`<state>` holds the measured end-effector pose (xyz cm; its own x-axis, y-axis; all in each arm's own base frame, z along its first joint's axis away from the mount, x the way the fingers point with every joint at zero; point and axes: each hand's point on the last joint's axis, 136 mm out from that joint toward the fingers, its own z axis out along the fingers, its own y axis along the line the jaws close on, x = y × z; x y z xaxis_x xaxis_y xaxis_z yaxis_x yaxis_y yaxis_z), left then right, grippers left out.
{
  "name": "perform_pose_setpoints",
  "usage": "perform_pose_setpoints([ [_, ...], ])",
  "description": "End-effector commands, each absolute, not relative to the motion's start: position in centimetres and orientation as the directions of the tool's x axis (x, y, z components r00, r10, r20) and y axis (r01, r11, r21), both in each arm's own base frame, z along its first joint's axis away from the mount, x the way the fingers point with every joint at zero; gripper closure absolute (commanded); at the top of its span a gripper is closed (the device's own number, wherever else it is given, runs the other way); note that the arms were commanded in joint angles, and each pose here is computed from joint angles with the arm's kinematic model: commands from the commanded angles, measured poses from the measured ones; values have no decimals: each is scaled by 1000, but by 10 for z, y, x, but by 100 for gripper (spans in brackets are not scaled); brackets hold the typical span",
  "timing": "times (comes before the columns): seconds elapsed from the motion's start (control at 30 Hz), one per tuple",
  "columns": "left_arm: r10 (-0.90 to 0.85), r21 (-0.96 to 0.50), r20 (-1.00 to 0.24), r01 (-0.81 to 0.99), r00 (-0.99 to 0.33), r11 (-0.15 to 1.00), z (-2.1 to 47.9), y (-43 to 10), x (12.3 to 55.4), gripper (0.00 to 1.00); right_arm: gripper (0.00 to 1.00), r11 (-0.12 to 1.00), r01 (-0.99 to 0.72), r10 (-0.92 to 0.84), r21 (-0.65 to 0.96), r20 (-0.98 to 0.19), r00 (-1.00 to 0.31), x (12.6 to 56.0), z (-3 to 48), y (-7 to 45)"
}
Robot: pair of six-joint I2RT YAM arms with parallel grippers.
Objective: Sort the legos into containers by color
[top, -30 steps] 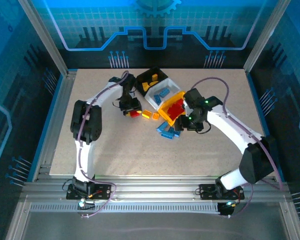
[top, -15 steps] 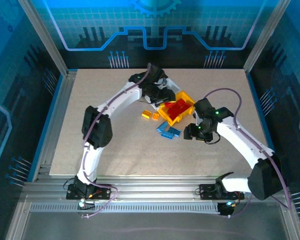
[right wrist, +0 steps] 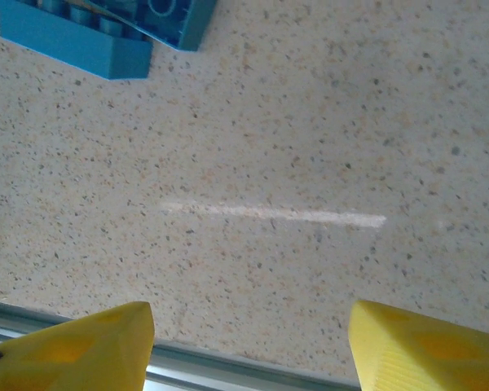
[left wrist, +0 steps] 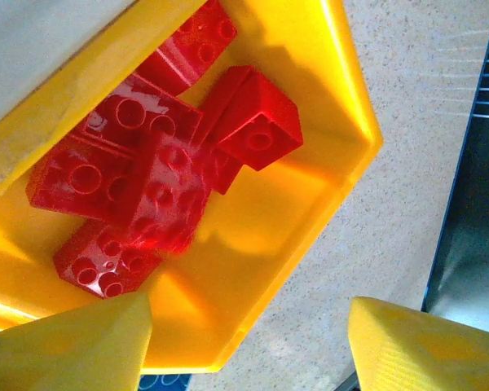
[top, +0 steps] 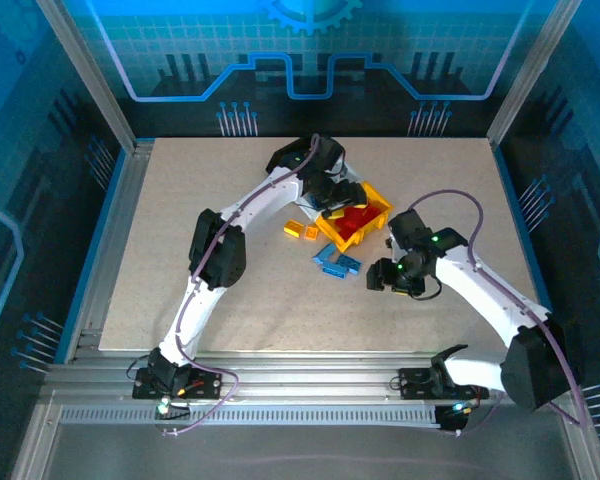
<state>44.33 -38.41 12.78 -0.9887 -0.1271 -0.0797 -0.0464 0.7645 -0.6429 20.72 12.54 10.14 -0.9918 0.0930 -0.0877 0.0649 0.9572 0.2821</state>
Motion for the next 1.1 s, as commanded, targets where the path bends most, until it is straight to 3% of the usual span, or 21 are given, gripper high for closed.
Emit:
perform_pose_setpoints([
  [0.0, -123, -660, -86, -36, -989, 751, 140, -387, 444, 29, 33, 957, -20, 15, 289, -119, -993, 223, 96, 138],
  [0.3, -106, -636, -137, 5, -985, 771, 175, -353, 421, 24, 33, 936, -229, -185, 269, -178, -966, 263, 85, 180],
  [0.57, -270, -646, -93, -148, -959, 749, 172, -258, 382, 23, 34, 884, -429, -402, 183, -167, -900, 285, 71, 223],
  [0.8, -341, -623, -78, -221, -937, 750, 165, -200, 342, 23, 34, 886, -446, -433, 124, -115, -894, 301, 50, 228],
  [1.07, -371, -608, -56, -263, -927, 749, 153, -175, 319, 22, 39, 863, -492, -486, 110, -83, -870, 292, 36, 242],
])
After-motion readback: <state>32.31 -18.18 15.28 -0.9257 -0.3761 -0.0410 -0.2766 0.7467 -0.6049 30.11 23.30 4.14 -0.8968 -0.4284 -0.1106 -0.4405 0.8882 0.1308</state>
